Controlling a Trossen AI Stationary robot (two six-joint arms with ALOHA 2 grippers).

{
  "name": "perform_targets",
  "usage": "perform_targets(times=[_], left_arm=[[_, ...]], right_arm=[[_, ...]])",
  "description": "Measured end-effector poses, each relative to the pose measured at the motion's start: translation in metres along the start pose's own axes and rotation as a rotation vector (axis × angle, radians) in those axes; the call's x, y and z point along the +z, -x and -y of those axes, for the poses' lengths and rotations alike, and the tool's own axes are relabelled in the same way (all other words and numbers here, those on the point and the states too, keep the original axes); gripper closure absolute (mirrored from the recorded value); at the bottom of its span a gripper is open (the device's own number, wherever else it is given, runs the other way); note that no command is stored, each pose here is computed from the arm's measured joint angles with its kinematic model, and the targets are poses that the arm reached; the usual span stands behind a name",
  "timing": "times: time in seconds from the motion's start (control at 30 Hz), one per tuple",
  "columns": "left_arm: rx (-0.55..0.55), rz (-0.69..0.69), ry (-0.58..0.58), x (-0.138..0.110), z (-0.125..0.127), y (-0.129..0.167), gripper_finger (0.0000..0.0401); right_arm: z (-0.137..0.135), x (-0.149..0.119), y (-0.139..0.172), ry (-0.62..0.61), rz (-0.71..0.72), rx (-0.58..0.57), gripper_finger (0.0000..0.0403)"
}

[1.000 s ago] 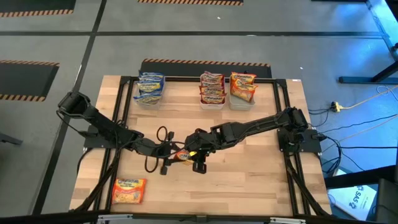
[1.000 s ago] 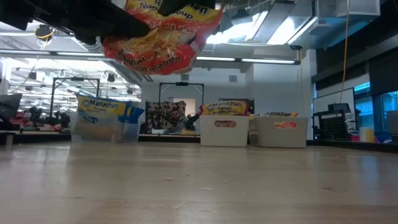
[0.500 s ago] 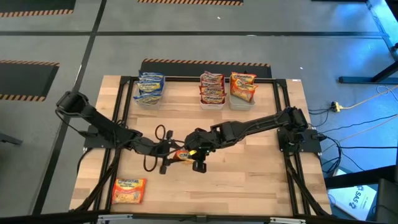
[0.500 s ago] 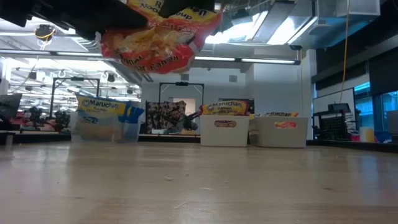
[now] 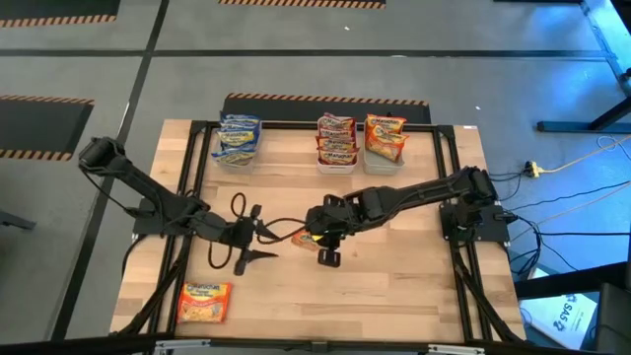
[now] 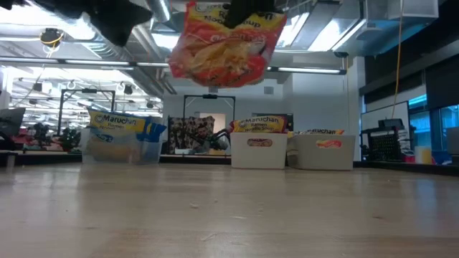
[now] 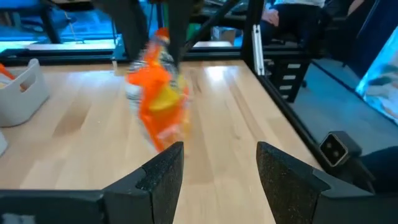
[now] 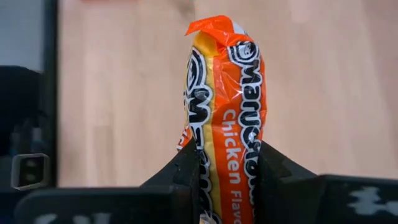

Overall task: Sort Maruchan noodles
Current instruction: Put the orange noodle pack into the gray bin

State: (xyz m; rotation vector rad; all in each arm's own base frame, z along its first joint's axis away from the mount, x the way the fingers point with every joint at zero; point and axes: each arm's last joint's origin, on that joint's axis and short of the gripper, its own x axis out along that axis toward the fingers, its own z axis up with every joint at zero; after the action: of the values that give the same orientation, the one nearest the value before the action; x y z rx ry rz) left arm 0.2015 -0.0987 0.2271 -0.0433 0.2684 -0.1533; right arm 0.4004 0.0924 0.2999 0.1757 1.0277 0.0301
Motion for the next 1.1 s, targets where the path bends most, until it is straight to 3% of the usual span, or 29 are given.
perform_targets(times=[0.37, 0.53, 0.87, 1.1], left_arm=[[-0.053, -0.029, 0.028, -0.003, 0.009, 0.006, 0.0205], [-0.053, -0.03, 0.027, -0.003, 0.01, 0.006, 0.0205], [0.018, -0.02, 0.025, -0.002, 0.005, 0.005, 0.0205], [0.097, -0.019, -0.015, -0.001, -0.009, 0.001, 0.0205]], right_arm=[[0.012, -0.011, 0.034, 0.031, -0.046, -0.094, 0.0329], [0.03, -0.025, 0.051, 0.008, -0.05, -0.145, 0.0329], [0.102, -0.079, 0.096, -0.131, -0.009, -0.246, 0.0329], [0.16, -0.114, 0.136, -0.146, 0.018, -0.362, 0.0329]])
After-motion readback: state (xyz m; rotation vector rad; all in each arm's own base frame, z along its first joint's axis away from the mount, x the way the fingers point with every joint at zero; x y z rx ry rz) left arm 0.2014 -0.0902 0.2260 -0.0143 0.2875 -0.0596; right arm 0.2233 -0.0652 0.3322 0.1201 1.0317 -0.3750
